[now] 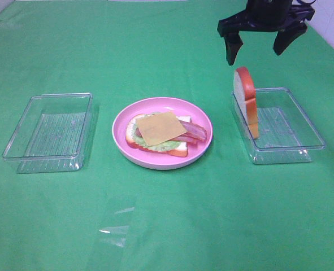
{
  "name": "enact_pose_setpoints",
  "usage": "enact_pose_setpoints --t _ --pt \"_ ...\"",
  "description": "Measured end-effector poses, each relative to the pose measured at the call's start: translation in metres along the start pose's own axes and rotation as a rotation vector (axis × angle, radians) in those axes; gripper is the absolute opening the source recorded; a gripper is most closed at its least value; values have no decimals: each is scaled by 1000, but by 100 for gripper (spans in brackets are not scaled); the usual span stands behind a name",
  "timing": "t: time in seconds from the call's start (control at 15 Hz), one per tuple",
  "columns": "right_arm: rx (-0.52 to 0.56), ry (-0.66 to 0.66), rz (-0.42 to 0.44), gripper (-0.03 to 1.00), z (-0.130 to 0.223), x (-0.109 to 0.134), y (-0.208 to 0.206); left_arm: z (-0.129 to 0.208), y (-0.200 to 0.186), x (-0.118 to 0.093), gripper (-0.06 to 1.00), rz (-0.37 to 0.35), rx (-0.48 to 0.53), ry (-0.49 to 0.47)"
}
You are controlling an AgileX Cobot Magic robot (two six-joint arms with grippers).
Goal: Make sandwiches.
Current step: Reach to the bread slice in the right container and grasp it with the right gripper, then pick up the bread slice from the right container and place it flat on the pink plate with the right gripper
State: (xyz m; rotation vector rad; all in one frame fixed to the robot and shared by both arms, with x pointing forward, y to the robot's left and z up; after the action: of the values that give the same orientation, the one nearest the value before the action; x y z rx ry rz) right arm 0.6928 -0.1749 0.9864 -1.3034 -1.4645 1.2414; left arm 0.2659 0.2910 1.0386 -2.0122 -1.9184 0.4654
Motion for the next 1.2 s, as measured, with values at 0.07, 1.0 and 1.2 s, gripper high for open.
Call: enact_pose_setpoints --t 0.07,1.0,1.2 --pt "24 0 -5 96 0 2 11 0 0 0 99 0 0 0" --pt "152 6 24 25 7 4 74 0 0 0 99 0 0 0" --pt "134 -39 18 25 5 3 65 0 0 0 99 0 0 0"
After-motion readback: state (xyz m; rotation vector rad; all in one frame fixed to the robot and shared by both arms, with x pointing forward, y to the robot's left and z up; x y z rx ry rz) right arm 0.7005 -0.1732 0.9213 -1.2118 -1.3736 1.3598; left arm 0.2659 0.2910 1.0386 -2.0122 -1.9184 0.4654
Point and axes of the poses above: a point on each arm's last joint axis where the gripper is mounted, y pointing out along that axis toward the gripper, x along the wrist's bending axis when the last joint is at zero, z = x × y, the point moved 4 cm from there along y, pointing out along that axis toward the gripper, and after that the axes turned 4 degrees about y, right-handed, at the moved point
